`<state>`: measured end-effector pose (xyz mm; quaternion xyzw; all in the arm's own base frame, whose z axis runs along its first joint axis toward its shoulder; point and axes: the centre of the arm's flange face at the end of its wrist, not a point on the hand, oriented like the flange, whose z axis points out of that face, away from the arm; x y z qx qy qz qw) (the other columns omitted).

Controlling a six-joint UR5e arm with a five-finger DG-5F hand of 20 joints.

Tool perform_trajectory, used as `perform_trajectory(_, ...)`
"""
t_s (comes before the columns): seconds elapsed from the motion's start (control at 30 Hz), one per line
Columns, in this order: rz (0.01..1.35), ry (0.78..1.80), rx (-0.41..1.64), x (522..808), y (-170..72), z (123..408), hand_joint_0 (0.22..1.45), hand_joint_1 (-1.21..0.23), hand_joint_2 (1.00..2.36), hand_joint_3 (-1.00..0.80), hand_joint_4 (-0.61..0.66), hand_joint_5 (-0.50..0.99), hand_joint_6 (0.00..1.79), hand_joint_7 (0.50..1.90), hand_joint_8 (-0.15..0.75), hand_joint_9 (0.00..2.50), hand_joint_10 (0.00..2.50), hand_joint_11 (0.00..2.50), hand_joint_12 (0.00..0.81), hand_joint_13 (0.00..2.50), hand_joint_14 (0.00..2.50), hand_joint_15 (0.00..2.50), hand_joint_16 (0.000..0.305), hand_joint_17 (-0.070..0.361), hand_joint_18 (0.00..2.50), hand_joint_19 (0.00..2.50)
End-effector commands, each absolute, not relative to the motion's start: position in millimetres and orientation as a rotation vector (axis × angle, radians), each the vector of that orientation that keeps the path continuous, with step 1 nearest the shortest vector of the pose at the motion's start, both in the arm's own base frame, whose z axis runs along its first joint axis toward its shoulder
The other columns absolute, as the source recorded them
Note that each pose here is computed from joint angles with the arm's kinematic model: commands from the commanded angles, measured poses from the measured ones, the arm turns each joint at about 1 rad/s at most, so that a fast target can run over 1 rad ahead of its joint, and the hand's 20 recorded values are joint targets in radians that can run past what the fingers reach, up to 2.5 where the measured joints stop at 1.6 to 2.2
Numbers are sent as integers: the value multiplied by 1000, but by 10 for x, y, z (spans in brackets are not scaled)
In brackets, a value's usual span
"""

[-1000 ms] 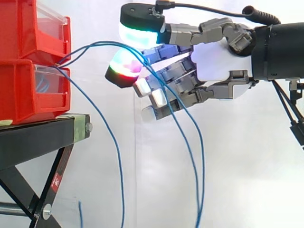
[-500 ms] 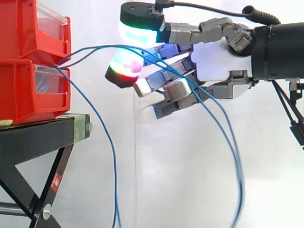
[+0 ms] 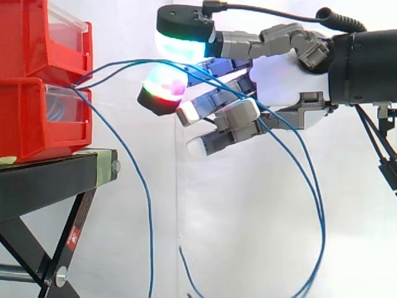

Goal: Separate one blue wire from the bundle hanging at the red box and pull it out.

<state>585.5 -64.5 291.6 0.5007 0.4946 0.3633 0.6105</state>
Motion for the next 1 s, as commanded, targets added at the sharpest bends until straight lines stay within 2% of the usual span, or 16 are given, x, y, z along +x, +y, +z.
perform_trajectory(0.0, 840, 1140, 1155, 5856, -644, 2920, 649, -734, 1011, -376, 188, -221, 912, 980, 361, 968, 19, 1150, 401, 1552, 22, 1318, 56, 127, 767, 543)
perform_trajectory(0.37, 838, 1143, 1156, 5853, -645, 2917, 718, -902, 1006, -443, 170, -226, 919, 973, 338, 959, 20, 1177, 369, 1517, 21, 1379, 54, 120, 741, 496)
perform_trajectory(0.7, 839, 1141, 1156, 5854, -645, 2918, 751, -950, 1000, -500, 141, -240, 910, 982, 292, 867, 18, 1156, 355, 1455, 21, 1351, 52, 116, 715, 428)
perform_trajectory(0.87, 840, 1141, 1157, 5854, -645, 2918, 724, -931, 1000, -500, 138, -241, 910, 952, 292, 873, 19, 1158, 362, 1460, 20, 1356, 51, 115, 702, 446)
perform_trajectory(0.97, 840, 1140, 1155, 5856, -644, 2920, 654, -831, 1000, -500, 136, -234, 902, 961, 304, 930, 20, 1177, 365, 1480, 20, 1375, 51, 115, 700, 493)
